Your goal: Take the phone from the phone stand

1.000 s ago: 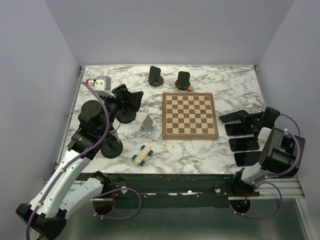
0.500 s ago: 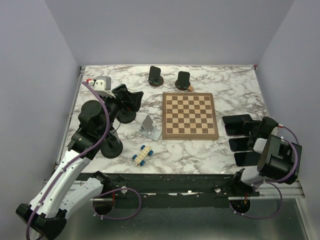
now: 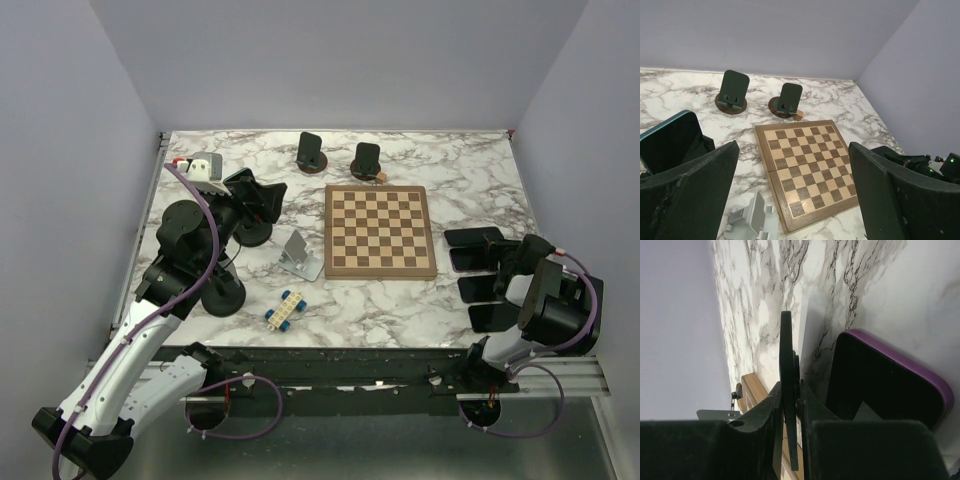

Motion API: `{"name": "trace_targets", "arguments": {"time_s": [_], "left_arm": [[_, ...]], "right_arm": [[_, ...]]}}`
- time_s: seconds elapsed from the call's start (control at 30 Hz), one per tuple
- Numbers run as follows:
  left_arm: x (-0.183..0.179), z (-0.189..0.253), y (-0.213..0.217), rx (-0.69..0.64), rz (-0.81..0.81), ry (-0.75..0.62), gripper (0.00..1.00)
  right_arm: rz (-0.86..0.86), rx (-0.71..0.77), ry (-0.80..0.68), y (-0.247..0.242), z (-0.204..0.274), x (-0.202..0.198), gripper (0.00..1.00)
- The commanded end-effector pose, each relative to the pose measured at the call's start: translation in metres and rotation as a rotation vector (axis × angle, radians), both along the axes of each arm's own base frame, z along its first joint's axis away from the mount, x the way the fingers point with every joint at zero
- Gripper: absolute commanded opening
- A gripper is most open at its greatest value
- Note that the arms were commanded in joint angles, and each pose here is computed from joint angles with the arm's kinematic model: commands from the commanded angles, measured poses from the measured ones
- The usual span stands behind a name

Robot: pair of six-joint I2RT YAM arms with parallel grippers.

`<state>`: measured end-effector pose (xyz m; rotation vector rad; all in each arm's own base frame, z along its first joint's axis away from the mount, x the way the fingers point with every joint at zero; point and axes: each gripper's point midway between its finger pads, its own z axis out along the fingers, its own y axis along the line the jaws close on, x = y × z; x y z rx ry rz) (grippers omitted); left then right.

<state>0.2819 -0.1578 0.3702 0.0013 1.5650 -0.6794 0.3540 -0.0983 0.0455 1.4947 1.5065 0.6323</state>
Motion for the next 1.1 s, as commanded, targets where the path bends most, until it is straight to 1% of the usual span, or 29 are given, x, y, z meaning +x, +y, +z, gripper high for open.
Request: {"name": "trace_targets", "arguments": {"time_s": [0.0, 0.2, 0.37, 0.6, 0.67, 0.83, 1.07], "left_arm": [[-0.006, 0.018, -0.002, -0.024, -0.027, -0.035, 0.99], [-0.005, 0.018, -0.001, -0.028, -0.027, -0.036, 0.99], [-0.006, 0.018, -0.002, -0.033, -0.033, -0.032, 0.99], [-0.006, 0.018, -0.002, -0.041, -0.039, -0.029, 0.99], [-0.006, 0.018, -0.003, -0.044, -0.041, -0.027, 0.99], [-0.005, 0.019, -0.002, -0.049, -0.041, -0.025, 0.99], [-0.005, 0.018, -0.002, -0.056, -0.038, -0.021, 0.99]], "right_arm": [[-0.032, -0.011, -0.014, -0.006, -0.002, -0.001, 0.21], [-0.037, 0.003, -0.002, -0.005, -0.011, -0.002, 0.21], [-0.02, 0.0, -0.001, -0.002, -0.013, -0.004, 0.23], [-0.003, -0.013, 0.013, 0.0, -0.013, -0.006, 0.37], [0.0, -0.02, 0.015, 0.001, -0.011, -0.008, 0.42], [0.005, -0.041, 0.034, 0.0, -0.006, -0.009, 0.49], [0.045, -0.068, 0.08, -0.001, -0.001, -0.007, 0.54]]}}
